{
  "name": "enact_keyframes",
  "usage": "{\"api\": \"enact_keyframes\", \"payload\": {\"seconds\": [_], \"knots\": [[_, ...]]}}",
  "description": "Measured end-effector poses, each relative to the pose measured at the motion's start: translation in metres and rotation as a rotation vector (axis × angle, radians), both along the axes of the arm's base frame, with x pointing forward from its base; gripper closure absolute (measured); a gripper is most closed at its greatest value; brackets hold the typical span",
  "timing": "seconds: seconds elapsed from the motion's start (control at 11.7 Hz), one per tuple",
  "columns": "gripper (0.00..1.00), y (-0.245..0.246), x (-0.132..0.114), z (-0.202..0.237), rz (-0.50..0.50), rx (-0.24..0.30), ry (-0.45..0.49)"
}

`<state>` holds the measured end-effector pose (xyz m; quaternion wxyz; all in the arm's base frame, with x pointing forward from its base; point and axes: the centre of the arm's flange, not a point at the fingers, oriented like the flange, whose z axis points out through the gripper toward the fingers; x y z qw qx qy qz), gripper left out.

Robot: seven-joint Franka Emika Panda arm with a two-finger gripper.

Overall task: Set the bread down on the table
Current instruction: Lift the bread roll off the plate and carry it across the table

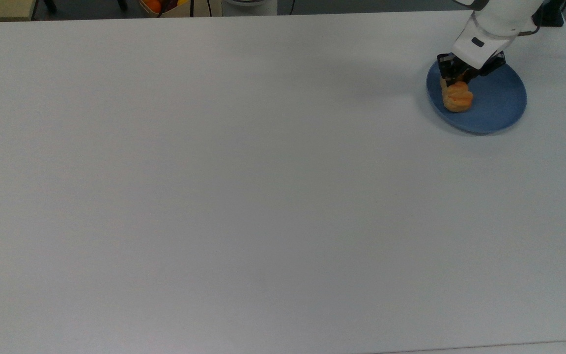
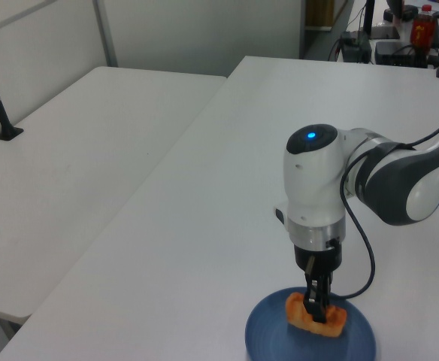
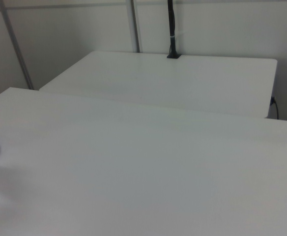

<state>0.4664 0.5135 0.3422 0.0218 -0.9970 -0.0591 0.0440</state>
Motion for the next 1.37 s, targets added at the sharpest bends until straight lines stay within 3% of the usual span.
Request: {"api": "enact_keyframes", "payload": {"seconds": [0.26,0.51,1.03,1.37], "knots": [[0.67,-0.011,0.012,0.063,-0.022,0.026,-0.049],[0.67,-0.058,0.02,0.126,-0.052,-0.019,-0.05],[0.67,-0.22,0.083,0.163,-0.049,-0.076,-0.045],[0.67,-0.384,0.135,0.154,-0.065,-0.13,-0.028]]}}
